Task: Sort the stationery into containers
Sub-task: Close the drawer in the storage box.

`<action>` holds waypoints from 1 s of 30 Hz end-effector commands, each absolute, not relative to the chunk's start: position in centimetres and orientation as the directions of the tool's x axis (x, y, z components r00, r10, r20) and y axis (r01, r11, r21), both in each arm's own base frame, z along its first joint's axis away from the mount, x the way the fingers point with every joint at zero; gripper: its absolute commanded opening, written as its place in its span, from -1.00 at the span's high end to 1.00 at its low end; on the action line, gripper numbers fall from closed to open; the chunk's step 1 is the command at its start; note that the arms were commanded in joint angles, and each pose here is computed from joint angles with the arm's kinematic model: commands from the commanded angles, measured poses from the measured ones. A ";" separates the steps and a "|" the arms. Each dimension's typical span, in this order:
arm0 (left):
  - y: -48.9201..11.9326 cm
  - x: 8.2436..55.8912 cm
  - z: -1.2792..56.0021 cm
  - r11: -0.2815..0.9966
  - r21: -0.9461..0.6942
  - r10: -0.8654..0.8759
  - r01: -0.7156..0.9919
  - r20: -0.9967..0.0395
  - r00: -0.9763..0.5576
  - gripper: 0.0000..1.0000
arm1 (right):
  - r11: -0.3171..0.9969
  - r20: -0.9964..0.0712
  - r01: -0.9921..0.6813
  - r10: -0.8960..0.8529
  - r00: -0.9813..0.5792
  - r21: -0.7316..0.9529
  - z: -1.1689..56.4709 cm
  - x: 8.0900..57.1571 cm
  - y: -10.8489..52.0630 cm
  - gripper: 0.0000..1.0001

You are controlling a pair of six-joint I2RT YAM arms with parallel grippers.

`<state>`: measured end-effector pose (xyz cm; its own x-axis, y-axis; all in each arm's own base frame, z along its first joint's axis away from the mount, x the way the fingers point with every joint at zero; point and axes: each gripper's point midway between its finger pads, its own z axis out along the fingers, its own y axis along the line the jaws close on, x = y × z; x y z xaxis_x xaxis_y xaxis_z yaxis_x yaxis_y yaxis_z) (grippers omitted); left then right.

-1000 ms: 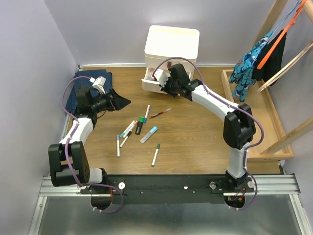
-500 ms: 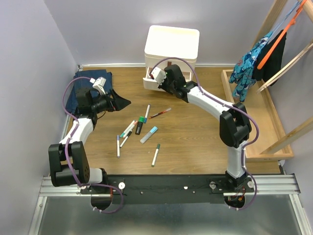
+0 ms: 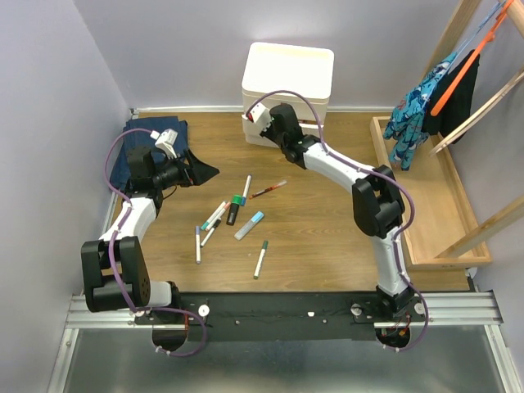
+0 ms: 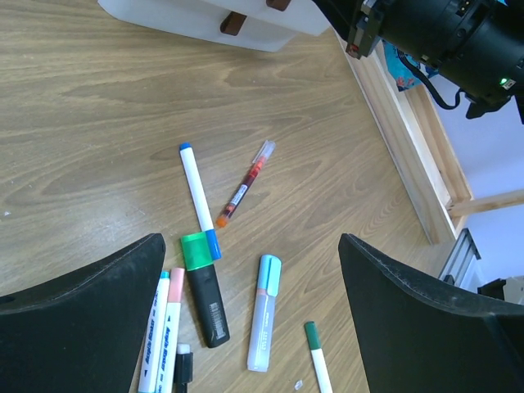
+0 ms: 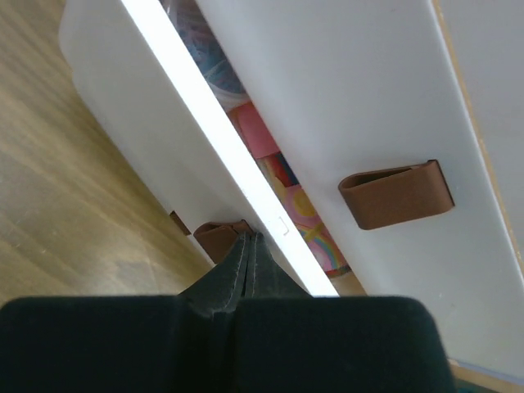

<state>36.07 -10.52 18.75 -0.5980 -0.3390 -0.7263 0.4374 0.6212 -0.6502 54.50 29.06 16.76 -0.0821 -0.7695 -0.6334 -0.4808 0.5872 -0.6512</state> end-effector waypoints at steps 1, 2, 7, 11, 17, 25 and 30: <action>-10.3 36.4 18.5 0.636 -0.637 -0.333 0.435 -0.735 -0.591 -0.92 | 0.647 -0.664 -0.321 -0.744 -0.070 -0.692 18.9 57.1 28.1 0.99; -10.3 36.4 18.4 0.637 -0.638 -0.334 0.433 -0.734 -0.591 -0.92 | 0.644 -0.661 -0.320 -0.747 -0.069 -0.695 18.7 57.3 28.1 0.99; -10.1 36.6 18.4 0.641 -0.637 -0.335 0.429 -0.735 -0.590 -0.92 | 0.648 -0.663 -0.303 -0.746 -0.063 -0.699 18.9 57.6 28.2 0.99; -10.1 36.6 18.3 0.642 -0.636 -0.335 0.429 -0.736 -0.589 -0.92 | 0.662 -0.674 -0.284 -0.735 -0.069 -0.693 19.0 57.7 28.0 0.99; -10.0 36.7 18.2 0.645 -0.637 -0.338 0.422 -0.733 -0.590 -0.92 | 0.667 -0.675 -0.274 -0.733 -0.078 -0.693 18.5 58.0 27.9 0.99; -9.9 36.9 18.2 0.648 -0.635 -0.339 0.420 -0.735 -0.588 -0.93 | 0.686 -0.694 -0.277 -0.715 -0.085 -0.673 18.6 57.6 27.8 0.99; -10.0 37.0 18.2 0.643 -0.640 -0.340 0.421 -0.731 -0.591 -0.93 | 0.678 -0.681 -0.246 -0.727 -0.085 -0.693 18.3 57.9 27.4 0.99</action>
